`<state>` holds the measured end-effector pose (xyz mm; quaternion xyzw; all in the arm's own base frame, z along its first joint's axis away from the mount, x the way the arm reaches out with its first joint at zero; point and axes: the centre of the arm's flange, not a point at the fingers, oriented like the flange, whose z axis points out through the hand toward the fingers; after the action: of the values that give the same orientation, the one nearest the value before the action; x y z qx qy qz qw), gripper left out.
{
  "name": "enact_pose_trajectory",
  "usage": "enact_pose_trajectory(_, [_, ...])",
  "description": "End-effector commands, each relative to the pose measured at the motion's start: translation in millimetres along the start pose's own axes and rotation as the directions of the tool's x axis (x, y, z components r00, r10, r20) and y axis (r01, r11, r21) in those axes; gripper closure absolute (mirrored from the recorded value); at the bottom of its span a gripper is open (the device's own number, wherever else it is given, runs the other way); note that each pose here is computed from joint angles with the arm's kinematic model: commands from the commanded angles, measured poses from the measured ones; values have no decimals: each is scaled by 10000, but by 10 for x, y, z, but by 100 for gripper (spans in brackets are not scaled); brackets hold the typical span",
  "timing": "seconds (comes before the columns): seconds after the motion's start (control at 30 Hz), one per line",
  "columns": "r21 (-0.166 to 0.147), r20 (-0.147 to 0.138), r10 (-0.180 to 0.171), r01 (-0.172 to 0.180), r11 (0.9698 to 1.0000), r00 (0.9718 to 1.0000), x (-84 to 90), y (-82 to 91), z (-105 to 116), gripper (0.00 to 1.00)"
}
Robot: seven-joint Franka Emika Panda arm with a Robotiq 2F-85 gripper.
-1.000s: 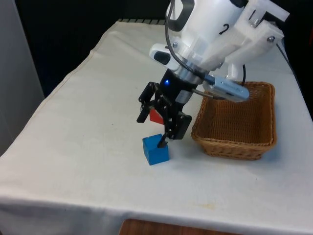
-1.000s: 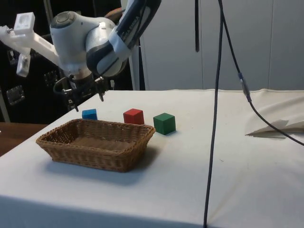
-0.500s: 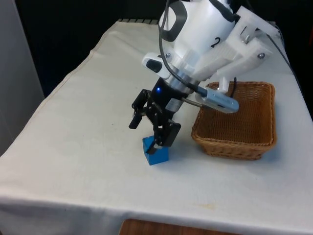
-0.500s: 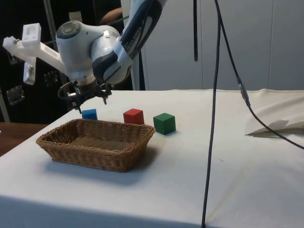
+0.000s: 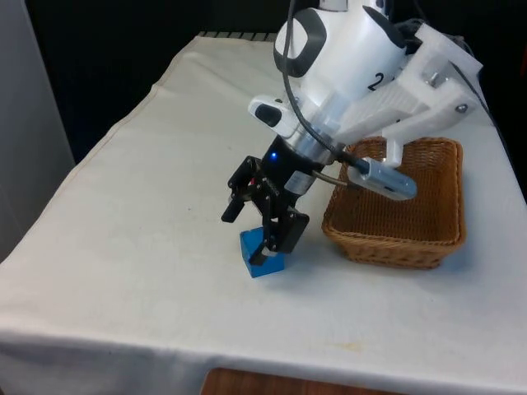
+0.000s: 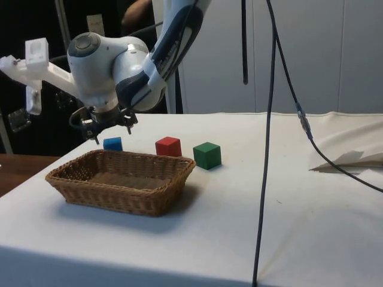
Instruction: Pick up the blue cube and place it into the basket.
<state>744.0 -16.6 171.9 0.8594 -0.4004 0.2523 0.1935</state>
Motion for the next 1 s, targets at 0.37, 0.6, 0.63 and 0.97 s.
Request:
enact_pose_trajectory(0.37, [-178,-79,747,-749,9970,9972,-92,-62,-12,0])
enact_pose_trajectory(0.6, [-257,-14,1185,-1185,9926,9930,-155,-85,48,0])
enact_pose_trajectory(0.63, [-259,-23,1246,-1246,9919,9922,-154,-89,51,0])
enact_pose_trajectory(0.97, [-134,-137,1764,-1766,9842,9842,-151,-149,60,0])
